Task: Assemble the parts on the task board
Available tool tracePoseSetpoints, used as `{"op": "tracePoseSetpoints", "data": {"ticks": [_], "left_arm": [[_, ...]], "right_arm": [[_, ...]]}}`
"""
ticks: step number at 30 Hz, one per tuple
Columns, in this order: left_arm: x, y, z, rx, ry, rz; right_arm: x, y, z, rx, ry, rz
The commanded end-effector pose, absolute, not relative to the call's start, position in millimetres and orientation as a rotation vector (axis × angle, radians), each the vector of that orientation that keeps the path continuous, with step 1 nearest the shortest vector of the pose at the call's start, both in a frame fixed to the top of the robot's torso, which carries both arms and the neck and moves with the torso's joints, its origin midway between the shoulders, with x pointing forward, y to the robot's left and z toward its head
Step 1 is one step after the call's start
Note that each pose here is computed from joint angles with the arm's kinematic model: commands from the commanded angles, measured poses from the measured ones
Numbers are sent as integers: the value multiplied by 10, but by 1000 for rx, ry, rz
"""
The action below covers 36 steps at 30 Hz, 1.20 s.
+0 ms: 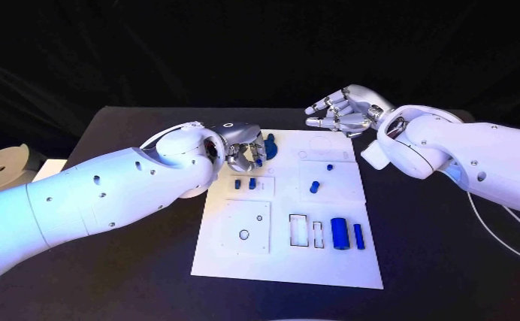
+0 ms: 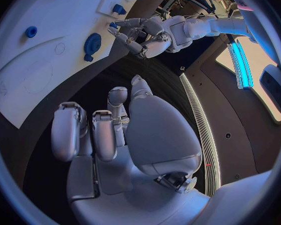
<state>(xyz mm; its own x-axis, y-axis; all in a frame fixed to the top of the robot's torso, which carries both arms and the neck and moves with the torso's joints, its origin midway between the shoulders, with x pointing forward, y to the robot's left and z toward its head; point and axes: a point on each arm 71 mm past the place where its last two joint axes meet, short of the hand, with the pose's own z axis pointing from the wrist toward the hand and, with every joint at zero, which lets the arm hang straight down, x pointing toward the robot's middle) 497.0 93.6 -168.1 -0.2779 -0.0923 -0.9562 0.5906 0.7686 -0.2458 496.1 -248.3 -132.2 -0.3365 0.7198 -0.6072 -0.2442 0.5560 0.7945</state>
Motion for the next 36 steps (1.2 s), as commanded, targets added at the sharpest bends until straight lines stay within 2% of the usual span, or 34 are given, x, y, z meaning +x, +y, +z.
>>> {"op": "tracePoseSetpoints", "data": {"ticks": [1,7,12,36], "left_arm": [[4965,1000,-1645,341,1732,-701],[5010,1172,-1660,309,1754,-662],[5059,1241,-1685,291,1764,-643],[5076,1173,-1787,311,1832,-645]], "right_arm": [[4955,-2474,-1325,395,1638,1050],[4956,-2479,-1331,396,1639,1049],[4957,-2476,-1336,394,1639,1048],[4957,-2466,-1346,392,1642,1050]]}}
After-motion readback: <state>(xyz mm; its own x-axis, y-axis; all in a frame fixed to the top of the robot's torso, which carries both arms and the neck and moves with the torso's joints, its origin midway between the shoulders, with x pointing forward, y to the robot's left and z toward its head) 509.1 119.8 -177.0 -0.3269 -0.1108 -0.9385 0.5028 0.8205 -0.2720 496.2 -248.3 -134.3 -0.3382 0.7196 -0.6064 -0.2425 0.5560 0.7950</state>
